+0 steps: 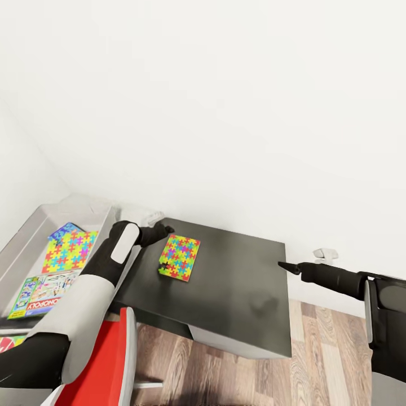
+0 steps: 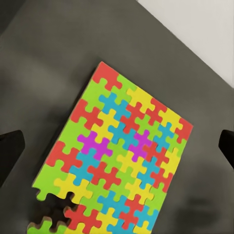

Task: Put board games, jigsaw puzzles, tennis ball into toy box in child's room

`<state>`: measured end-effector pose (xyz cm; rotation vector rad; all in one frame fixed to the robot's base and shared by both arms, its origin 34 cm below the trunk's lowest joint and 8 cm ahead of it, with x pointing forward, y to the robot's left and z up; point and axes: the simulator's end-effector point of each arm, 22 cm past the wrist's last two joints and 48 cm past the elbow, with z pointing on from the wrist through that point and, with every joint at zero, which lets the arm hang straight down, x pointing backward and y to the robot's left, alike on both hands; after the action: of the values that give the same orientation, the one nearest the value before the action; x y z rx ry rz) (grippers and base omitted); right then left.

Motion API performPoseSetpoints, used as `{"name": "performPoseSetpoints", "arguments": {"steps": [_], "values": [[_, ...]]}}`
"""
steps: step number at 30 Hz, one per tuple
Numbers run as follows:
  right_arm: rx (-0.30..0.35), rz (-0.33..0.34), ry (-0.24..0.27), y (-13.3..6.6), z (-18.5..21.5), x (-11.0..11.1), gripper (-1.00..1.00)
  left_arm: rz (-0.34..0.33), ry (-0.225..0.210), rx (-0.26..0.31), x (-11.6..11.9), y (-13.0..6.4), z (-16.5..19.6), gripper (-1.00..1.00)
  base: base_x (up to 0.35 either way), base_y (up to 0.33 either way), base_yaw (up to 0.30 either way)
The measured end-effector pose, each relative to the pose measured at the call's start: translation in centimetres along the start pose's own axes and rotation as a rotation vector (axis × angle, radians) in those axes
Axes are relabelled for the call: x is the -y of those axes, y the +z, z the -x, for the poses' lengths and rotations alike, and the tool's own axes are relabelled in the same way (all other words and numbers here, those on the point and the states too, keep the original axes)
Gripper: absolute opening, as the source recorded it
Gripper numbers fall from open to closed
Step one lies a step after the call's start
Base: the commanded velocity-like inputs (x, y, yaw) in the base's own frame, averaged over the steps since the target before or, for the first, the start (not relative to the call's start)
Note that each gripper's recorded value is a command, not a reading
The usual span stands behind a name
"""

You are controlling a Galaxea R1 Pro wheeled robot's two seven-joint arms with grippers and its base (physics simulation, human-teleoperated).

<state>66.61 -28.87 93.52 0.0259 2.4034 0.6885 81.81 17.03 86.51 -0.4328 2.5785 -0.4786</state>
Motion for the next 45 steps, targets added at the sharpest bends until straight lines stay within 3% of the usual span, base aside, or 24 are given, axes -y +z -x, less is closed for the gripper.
{"name": "performPoseSetpoints", "arguments": {"steps": [45], "values": [[-0.060,-0.014,0.033,2.2,-2.7,1.9,1.00,0.032,-0.025,-0.061,-2.6,3.8,-3.2,1.00,0.000,0.000,0.000]]}}
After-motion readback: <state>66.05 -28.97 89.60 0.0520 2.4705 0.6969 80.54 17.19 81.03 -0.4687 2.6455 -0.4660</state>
